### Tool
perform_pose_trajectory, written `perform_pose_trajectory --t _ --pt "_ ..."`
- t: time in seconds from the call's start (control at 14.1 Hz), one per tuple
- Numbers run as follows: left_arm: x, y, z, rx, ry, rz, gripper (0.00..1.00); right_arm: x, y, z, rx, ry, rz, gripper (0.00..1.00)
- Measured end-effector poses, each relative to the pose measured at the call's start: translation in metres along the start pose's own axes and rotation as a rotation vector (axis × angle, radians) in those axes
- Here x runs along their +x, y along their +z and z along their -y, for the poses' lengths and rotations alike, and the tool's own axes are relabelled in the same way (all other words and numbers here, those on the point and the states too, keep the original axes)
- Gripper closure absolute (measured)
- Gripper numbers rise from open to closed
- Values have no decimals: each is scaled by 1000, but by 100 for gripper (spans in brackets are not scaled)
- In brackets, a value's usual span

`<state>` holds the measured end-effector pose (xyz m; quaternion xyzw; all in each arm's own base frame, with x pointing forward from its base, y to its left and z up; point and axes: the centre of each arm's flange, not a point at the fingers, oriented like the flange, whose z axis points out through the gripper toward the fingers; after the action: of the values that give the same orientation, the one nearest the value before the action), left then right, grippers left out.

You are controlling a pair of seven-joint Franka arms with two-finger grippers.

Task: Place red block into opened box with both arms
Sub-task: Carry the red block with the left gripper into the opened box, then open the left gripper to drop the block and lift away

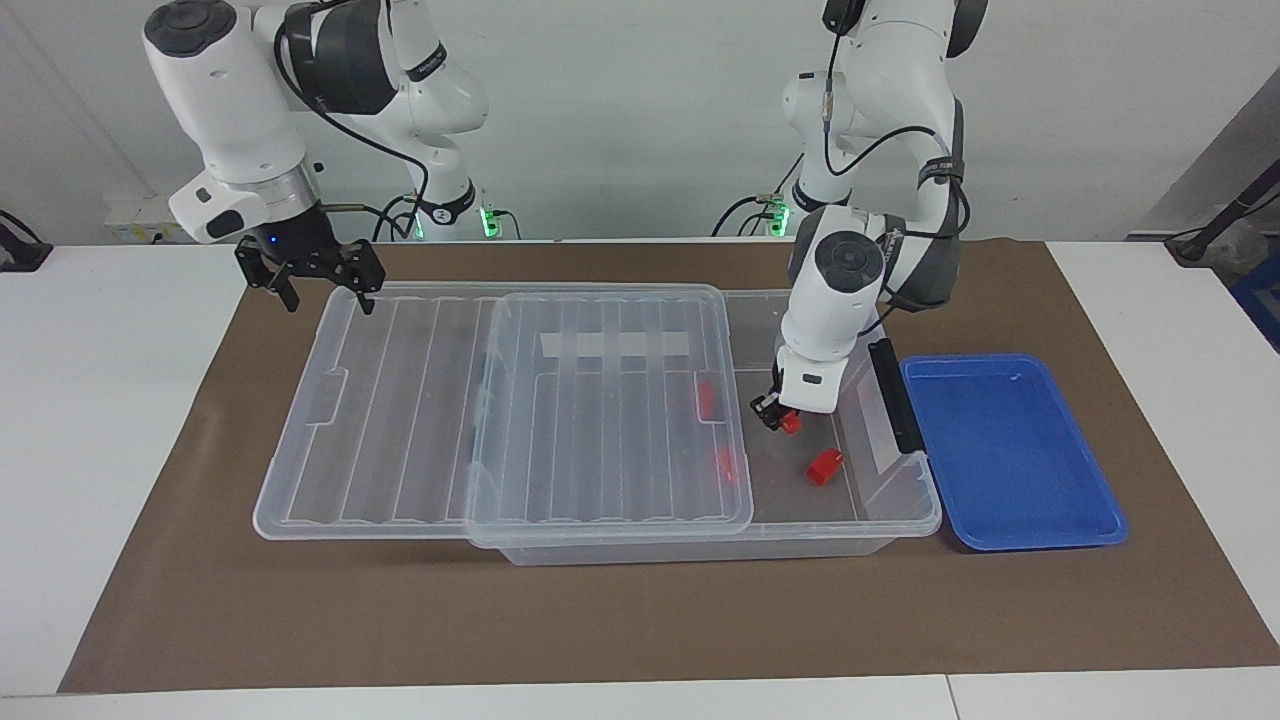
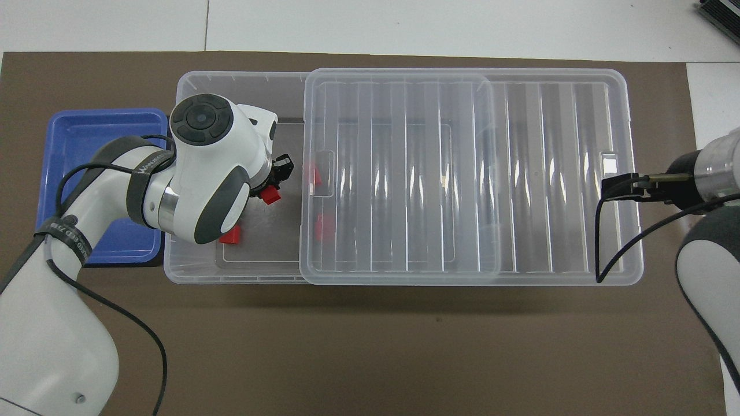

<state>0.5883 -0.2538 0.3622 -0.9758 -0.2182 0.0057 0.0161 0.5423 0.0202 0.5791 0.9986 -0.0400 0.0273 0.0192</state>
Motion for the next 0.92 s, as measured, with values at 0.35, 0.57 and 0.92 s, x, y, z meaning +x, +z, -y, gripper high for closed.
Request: perform_pose_trajectory --t 0.35,0.57,0.92 --pt "-12 42 11 14 29 -21 66 10 -33 0 -7 46 37 0" --pt "-15 57 17 -5 28 -34 66 14 -36 -1 -9 51 51 0" --pt "-13 56 22 -13 24 -44 40 17 -30 -18 -12 81 67 0"
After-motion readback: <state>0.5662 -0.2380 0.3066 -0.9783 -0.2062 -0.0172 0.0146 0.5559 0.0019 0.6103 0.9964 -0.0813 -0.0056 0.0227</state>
